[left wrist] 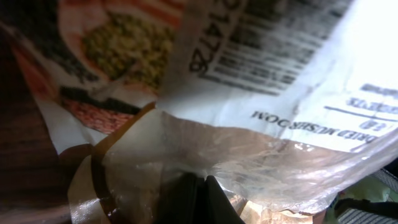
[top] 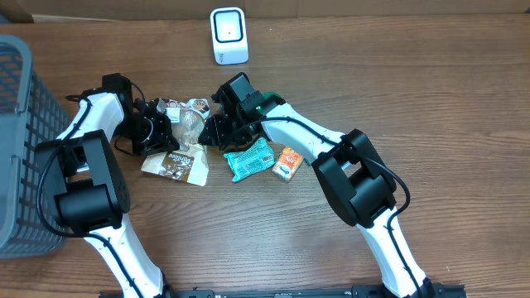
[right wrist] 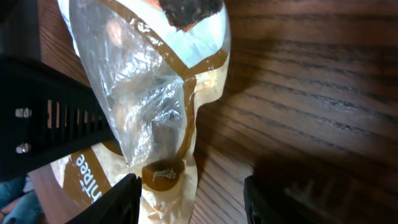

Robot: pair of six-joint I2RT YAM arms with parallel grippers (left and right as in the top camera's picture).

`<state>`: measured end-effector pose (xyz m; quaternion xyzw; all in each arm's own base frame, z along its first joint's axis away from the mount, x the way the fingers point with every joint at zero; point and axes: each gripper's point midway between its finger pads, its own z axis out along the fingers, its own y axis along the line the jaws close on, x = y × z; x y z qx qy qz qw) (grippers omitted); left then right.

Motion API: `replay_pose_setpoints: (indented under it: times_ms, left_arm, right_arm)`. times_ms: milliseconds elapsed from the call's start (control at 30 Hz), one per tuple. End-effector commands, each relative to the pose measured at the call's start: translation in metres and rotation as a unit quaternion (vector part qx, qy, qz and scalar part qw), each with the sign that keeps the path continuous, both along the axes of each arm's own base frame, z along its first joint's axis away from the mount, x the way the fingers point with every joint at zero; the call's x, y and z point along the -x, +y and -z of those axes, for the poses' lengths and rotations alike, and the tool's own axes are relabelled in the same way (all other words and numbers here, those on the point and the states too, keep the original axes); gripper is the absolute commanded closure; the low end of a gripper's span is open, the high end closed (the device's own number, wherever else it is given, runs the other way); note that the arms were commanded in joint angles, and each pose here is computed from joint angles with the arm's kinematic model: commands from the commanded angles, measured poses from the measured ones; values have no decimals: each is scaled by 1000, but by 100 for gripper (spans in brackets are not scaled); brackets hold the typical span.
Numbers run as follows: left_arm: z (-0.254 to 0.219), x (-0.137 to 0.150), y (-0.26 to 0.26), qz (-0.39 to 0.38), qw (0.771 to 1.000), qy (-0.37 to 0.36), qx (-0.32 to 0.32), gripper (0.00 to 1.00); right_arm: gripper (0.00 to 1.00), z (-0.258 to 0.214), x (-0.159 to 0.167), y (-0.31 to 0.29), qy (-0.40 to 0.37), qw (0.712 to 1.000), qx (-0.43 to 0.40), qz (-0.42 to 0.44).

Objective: Scan the item barcode

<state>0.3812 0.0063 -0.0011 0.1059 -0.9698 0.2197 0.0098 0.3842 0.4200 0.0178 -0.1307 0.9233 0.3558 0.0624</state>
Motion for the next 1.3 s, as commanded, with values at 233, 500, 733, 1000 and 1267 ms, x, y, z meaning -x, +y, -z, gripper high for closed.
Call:
replay_pose_setpoints:
  times_ms: [233, 500, 733, 1000, 1267]
  left_arm:
    - [26, 16, 1, 6, 999, 44, -13, 96]
    - [23, 11, -5, 3, 999, 34, 8, 96]
    - [21, 7, -8, 5, 1000, 23, 18, 96]
    - [-25, -14, 7, 17, 1000, 6, 20, 96]
    - [-103, -33, 19, 52, 998, -31, 14, 96]
  right_arm:
    - [48, 54, 34, 18, 101, 995, -11, -2]
    - [51, 68, 59, 33, 117, 993, 6, -10]
    - [84, 70, 57, 30, 117, 993, 12, -5]
    - [96, 60, 46, 24, 120, 993, -3, -2]
    - [96, 17, 38, 19, 32, 994, 14, -101]
